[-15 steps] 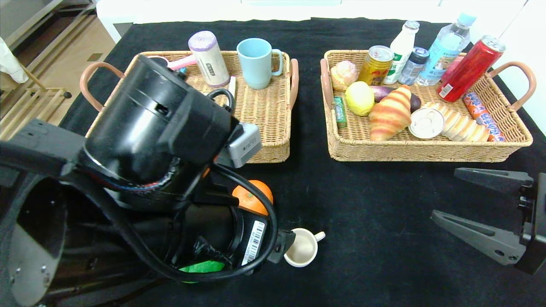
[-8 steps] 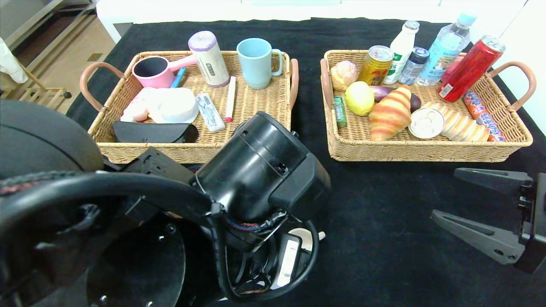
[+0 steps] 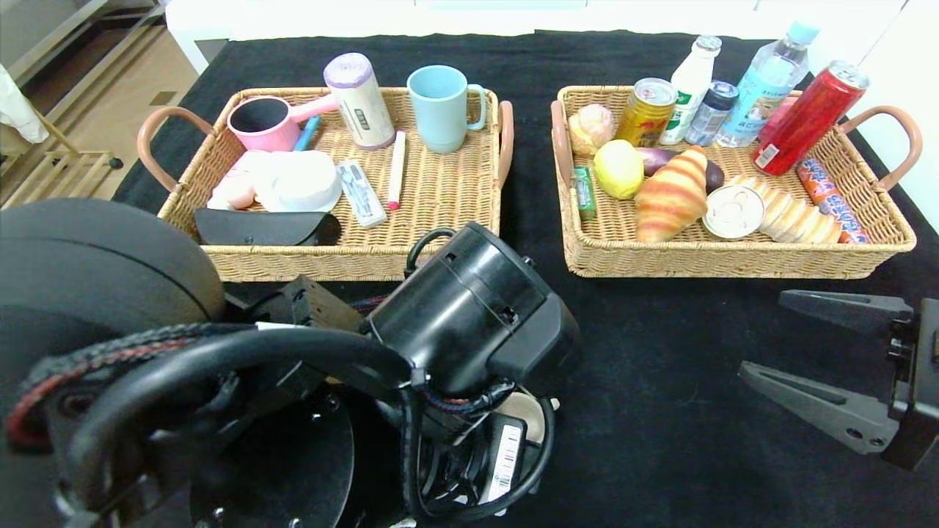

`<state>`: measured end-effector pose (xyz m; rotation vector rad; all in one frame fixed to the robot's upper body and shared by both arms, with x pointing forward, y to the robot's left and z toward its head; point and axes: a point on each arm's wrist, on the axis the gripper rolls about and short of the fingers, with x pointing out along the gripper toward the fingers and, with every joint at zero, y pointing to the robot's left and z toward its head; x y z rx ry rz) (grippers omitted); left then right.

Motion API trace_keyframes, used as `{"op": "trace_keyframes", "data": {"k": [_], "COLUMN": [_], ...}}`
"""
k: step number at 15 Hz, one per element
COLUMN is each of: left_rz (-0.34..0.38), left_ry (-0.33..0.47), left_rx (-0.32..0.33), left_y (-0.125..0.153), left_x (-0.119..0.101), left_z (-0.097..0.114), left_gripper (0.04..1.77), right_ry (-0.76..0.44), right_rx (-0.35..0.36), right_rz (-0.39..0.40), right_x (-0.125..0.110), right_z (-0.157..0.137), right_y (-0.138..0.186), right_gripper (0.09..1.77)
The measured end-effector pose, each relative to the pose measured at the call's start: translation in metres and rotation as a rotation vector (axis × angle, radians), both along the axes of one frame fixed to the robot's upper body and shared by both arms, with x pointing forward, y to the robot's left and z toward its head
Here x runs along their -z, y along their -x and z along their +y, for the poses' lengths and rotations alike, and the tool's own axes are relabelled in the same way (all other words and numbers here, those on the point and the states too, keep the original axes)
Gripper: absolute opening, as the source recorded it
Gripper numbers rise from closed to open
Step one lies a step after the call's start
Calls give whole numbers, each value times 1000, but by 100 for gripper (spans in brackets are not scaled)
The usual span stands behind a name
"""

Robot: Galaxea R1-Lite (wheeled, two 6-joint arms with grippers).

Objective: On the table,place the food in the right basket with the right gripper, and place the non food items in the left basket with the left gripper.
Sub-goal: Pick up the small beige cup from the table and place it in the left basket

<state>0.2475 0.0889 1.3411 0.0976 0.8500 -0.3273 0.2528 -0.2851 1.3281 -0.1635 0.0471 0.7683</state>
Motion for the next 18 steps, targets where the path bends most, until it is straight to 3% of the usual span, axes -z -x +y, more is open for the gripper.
{"op": "trace_keyframes", "data": {"k": [11,18], "left_rz": [8,1], "left_ry": [-68,-55], "left_rx": [-59,-72], "left_y": [-12,-17], "left_x": [16,13], "left_z": [-14,-17], "left_gripper": [172,172], "right_ry": [1,1], "right_rx": [0,0], "right_rz": [4,4], "right_x": [1,1], "right_z": [0,0], "right_y": [-1,-1], "right_gripper": [171,171]}}
